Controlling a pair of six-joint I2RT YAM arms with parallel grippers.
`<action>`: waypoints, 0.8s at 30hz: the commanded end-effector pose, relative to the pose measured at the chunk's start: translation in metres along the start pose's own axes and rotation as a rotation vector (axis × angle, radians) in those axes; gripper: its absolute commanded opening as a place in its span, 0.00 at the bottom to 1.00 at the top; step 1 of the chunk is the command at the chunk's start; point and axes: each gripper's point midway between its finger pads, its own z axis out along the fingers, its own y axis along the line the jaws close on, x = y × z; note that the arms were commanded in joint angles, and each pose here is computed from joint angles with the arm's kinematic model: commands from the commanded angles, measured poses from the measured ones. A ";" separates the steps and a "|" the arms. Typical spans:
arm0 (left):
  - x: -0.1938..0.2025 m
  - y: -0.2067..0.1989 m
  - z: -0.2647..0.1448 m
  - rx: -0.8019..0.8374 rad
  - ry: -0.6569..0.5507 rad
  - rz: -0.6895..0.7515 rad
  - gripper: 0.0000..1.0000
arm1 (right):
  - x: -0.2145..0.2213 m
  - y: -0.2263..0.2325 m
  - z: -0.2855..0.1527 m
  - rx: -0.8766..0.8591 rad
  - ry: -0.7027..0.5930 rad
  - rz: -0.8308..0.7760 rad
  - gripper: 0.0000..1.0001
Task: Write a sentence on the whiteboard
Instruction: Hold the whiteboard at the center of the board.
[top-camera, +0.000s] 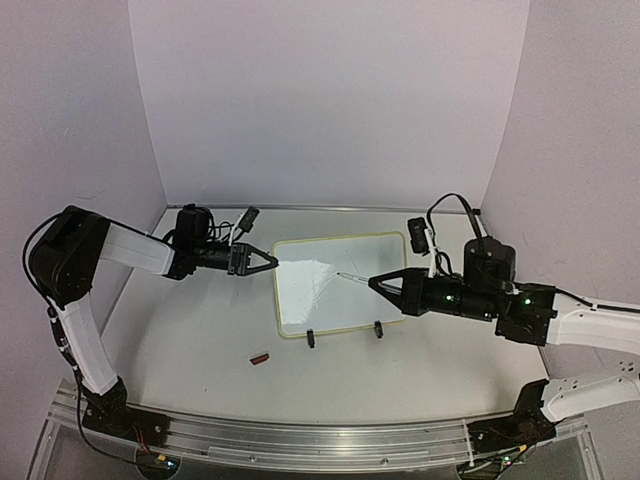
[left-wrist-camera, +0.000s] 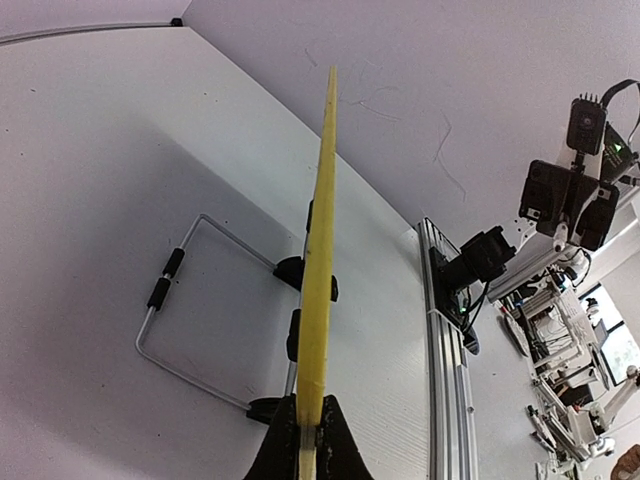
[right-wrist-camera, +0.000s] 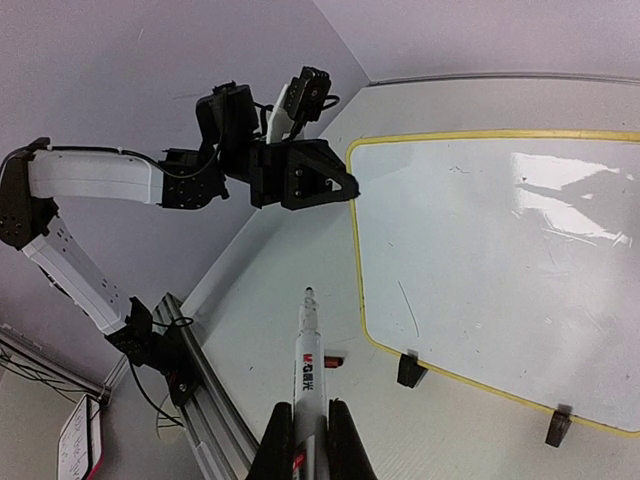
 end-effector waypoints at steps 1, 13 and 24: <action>0.004 -0.013 0.001 0.025 0.009 0.001 0.10 | -0.014 0.017 0.005 -0.009 -0.061 -0.033 0.00; 0.010 -0.018 -0.002 0.029 0.003 0.024 0.26 | -0.017 0.036 0.058 -0.030 -0.133 -0.038 0.00; 0.010 -0.023 -0.001 0.036 -0.009 0.058 0.21 | -0.026 0.024 0.093 0.048 -0.161 -0.040 0.00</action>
